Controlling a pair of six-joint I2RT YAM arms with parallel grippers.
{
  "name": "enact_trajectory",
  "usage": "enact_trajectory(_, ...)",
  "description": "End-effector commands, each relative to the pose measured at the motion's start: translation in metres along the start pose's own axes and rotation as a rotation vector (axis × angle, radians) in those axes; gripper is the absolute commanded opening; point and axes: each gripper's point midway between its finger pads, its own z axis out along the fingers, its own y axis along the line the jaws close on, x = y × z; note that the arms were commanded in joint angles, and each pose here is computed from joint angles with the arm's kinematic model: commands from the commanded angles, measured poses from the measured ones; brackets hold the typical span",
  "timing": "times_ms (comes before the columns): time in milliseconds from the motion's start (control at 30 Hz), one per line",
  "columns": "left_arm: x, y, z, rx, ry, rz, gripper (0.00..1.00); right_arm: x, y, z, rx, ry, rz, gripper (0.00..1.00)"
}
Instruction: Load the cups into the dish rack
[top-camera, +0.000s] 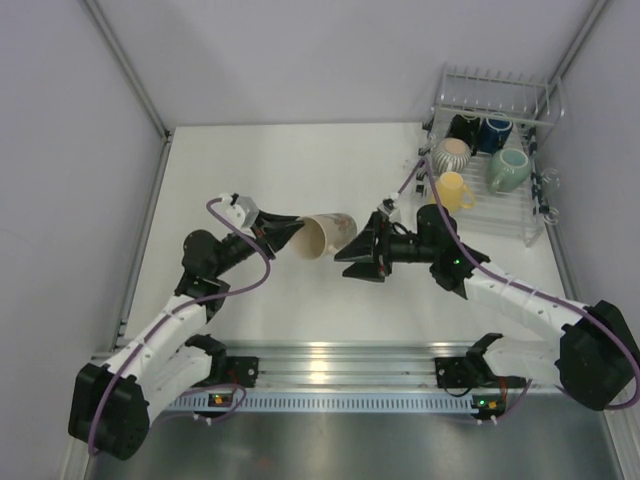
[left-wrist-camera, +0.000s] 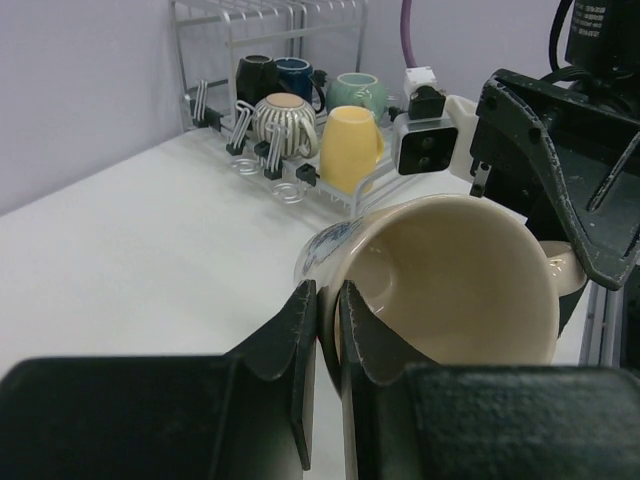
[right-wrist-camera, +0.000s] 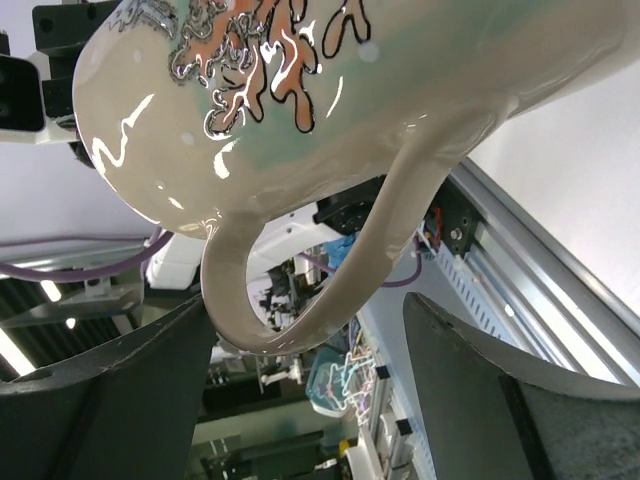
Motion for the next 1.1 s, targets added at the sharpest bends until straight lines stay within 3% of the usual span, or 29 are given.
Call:
enact_trajectory(0, -0.099, -0.033, 0.002, 0.13, -0.264, 0.219, 0.0, 0.003, 0.051, -0.006, -0.142, 0.016, -0.082, 0.75)
enact_trajectory(300, -0.104, -0.043, -0.008, 0.147, -0.287, 0.275, 0.0, -0.004, 0.069, -0.011, -0.235, 0.016, -0.035, 0.75)
enact_trajectory(700, -0.107, -0.035, -0.008, 0.084, -0.328, 0.304, 0.0, 0.007, 0.115, -0.021, -0.457, 0.078, 0.09, 0.65)
enact_trajectory(967, -0.112, -0.039, 0.0, 0.095, -0.375, 0.317, 0.0, 0.008, 0.135, -0.032, -0.628, 0.116, 0.176, 0.53)
enact_trajectory(1067, -0.113, -0.042, 0.001, 0.105, -0.404, 0.303, 0.0, 0.007, 0.143, -0.037, -0.691, 0.115, 0.197, 0.43)
